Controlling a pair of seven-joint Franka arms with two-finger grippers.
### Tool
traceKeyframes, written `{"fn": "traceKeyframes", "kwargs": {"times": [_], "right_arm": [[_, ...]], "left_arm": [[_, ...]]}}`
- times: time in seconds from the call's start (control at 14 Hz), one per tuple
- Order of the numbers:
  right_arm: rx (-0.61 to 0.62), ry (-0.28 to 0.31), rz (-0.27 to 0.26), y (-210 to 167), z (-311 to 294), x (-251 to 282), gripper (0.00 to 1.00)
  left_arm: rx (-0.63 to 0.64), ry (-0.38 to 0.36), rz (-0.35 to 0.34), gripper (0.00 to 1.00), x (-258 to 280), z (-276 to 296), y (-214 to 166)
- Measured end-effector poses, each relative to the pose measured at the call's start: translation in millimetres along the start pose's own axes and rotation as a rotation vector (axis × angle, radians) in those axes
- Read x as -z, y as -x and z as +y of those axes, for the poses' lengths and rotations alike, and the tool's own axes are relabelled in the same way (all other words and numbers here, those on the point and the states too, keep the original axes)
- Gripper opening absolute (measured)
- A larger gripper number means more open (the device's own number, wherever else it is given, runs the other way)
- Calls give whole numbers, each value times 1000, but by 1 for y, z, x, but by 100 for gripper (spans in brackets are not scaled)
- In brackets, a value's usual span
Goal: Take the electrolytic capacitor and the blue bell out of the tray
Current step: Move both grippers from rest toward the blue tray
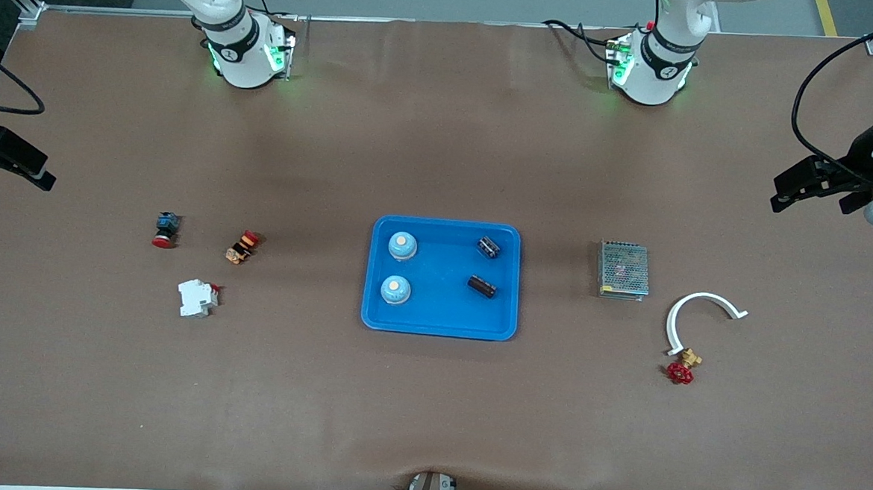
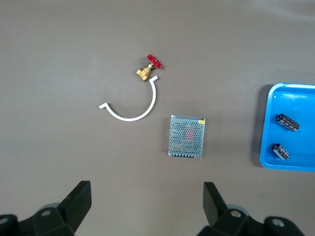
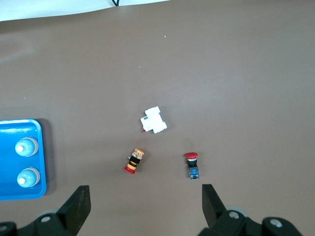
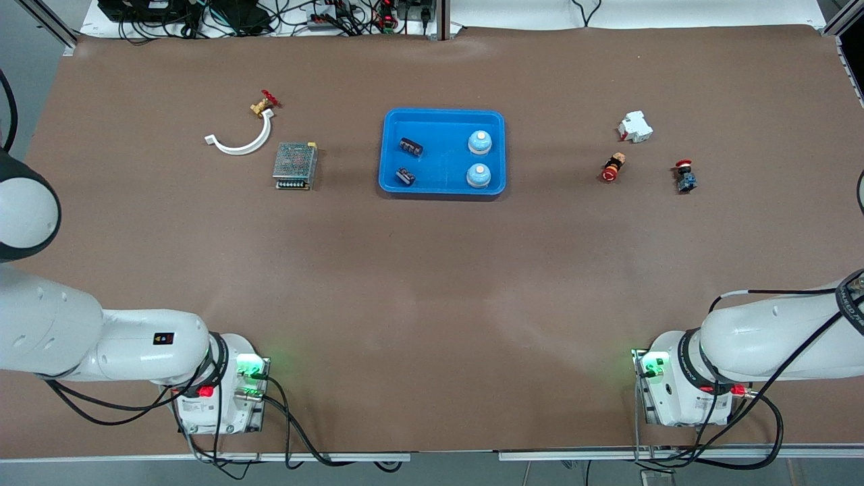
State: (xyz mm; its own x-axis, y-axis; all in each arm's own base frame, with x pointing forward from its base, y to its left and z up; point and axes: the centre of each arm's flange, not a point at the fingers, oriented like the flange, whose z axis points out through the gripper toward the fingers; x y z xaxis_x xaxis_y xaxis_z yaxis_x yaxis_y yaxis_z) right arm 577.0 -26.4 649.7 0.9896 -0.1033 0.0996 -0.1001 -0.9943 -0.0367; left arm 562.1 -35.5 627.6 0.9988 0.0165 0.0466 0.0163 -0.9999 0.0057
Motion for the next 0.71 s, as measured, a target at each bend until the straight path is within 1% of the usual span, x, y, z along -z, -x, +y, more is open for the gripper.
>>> {"fn": "traceKeyframes", "kwargs": {"times": [0.36,0.57,0.71], "right_arm": [[22,1,13,-1,0,2,100],[23,2,14,-1,0,2,100],[23,3,14,-1,0,2,100]], "left_arm": [[2,1,13,100,4,2,-1],[71,5,4,100,-6,12,-13],[122,11,5,100,-24,36,-26]]}}
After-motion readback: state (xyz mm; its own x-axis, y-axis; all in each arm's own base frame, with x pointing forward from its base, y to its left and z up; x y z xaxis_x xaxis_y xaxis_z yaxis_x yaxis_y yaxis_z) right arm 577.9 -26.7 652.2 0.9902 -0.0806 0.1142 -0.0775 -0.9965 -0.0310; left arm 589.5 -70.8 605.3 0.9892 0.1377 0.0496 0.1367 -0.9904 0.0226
